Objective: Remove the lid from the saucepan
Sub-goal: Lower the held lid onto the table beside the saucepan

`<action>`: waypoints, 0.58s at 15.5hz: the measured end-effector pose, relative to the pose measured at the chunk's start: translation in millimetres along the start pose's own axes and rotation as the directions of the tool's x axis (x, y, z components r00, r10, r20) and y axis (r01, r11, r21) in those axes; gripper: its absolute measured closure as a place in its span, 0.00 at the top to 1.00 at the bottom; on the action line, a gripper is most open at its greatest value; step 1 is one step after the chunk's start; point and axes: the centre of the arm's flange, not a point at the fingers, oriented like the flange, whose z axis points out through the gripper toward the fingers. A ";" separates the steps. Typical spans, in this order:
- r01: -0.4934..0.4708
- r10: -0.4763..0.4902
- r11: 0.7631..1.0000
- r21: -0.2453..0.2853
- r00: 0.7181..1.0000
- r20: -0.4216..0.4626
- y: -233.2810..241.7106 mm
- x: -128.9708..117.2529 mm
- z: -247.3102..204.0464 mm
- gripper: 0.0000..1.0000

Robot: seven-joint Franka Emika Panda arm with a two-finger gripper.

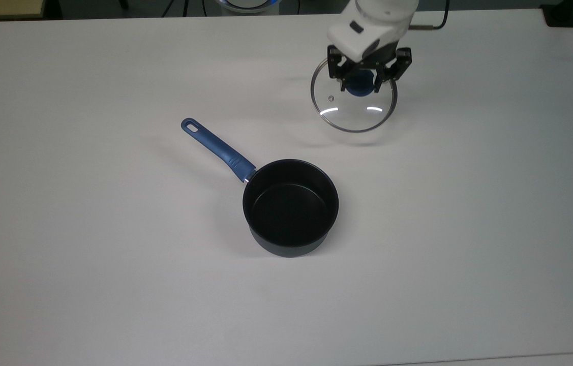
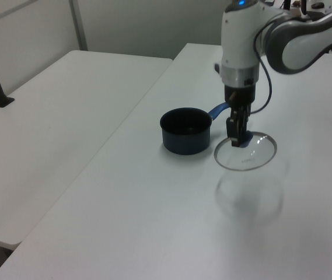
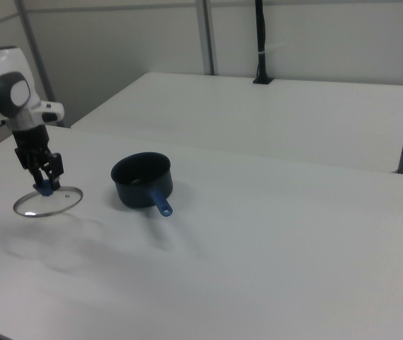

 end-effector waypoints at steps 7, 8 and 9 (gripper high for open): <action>0.032 -0.030 0.998 -0.054 0.999 0.044 -15.8 11.4 69.5 0.62; 0.034 -0.031 0.998 -0.058 0.998 0.050 -15.9 11.7 73.6 0.62; 0.034 -0.031 0.998 -0.059 0.998 0.053 -15.9 11.9 75.8 0.62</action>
